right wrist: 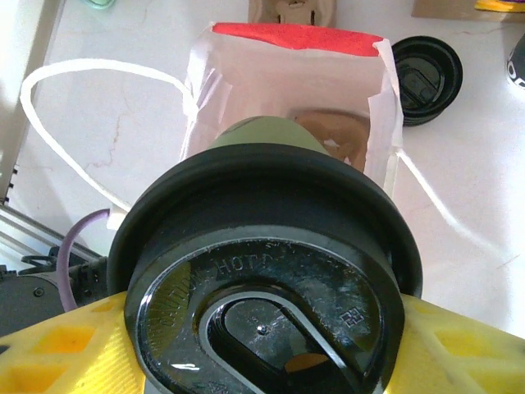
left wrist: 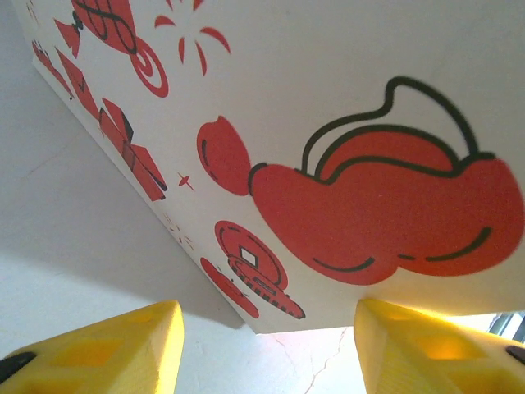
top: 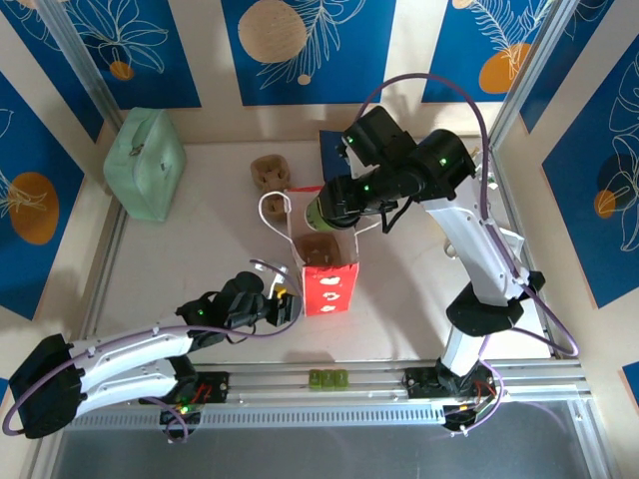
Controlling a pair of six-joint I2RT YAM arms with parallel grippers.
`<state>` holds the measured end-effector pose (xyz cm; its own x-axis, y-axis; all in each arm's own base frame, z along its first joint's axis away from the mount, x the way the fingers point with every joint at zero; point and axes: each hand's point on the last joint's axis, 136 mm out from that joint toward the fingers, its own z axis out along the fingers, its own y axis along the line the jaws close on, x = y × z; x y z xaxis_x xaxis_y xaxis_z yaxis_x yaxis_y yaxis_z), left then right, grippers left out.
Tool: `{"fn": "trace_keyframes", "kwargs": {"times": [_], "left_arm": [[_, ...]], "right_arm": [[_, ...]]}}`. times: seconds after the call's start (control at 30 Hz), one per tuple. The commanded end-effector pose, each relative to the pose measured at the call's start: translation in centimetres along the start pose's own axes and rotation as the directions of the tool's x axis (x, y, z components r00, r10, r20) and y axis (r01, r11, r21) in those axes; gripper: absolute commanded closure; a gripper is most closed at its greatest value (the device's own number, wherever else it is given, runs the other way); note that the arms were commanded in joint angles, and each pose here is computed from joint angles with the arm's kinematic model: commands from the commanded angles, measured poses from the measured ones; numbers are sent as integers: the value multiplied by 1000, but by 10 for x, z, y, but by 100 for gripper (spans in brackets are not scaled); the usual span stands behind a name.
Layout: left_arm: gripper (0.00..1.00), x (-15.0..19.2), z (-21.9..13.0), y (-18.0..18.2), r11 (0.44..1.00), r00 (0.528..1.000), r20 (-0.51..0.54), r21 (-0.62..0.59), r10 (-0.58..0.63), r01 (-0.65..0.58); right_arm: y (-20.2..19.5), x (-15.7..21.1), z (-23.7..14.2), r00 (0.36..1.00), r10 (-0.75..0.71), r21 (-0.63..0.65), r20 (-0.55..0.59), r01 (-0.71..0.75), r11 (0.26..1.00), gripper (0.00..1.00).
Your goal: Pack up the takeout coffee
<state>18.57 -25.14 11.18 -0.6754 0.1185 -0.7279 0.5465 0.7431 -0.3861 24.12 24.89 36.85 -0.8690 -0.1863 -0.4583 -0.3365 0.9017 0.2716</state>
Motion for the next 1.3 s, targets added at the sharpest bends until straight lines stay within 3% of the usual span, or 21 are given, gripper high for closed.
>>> {"fn": "trace_keyframes", "kwargs": {"times": [0.0,0.47,1.27], "left_arm": [[43,-11,-2,-12,999,999,36,38,27,-28],[43,-22,4,-30,993,994,62,76,88,-93],[42,-20,3,-35,987,988,85,83,131,-138]], "right_arm": [[-17,38,7,987,23,108,-159,-6,994,37],[-9,70,52,947,15,198,-322,52,979,37],[-31,77,92,901,59,293,-429,77,953,37]]}}
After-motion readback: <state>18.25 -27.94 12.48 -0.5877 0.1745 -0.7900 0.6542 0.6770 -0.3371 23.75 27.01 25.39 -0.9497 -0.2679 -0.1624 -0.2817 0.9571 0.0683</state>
